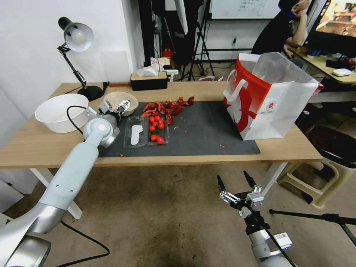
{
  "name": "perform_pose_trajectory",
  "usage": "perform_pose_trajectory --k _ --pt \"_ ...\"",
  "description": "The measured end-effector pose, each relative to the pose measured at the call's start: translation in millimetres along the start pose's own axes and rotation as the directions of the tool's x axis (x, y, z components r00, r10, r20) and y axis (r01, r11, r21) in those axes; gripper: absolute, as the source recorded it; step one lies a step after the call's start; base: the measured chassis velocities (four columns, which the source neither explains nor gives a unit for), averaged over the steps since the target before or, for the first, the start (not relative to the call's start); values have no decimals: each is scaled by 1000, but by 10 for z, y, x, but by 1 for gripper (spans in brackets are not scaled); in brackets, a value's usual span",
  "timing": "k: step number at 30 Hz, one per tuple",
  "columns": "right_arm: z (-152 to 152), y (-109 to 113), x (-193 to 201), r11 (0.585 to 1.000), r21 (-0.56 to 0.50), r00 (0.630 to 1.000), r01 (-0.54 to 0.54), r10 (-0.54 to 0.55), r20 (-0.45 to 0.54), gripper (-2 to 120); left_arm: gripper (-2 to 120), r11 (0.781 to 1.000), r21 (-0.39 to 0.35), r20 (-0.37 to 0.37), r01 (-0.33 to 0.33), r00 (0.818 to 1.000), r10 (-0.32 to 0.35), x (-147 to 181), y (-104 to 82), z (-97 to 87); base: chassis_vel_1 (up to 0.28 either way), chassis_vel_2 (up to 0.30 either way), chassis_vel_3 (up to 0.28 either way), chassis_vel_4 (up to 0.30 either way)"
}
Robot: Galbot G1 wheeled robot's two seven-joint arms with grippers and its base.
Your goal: Pick up the trash from the table and place it into the takeout bag.
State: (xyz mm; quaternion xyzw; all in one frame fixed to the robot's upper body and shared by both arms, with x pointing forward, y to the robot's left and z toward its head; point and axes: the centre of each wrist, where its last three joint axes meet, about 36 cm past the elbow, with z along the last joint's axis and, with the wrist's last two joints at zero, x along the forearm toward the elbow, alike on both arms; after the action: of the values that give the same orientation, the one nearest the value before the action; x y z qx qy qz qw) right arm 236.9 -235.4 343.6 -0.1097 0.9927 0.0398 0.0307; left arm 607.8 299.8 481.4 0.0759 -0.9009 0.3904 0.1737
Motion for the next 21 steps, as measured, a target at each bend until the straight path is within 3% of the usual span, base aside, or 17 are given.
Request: perform_pose_trajectory --k 14,21 --pt "-7 38 7 1000 -1 1000 6 -6 1 100 35 999 30 33 -14 999 13 69 54 -15 0 0 0 0" --pt "-16 50 21 1000 0 1000 7 -7 1 100 22 999 27 47 -21 999 20 98 85 -26 0 0 0 0"
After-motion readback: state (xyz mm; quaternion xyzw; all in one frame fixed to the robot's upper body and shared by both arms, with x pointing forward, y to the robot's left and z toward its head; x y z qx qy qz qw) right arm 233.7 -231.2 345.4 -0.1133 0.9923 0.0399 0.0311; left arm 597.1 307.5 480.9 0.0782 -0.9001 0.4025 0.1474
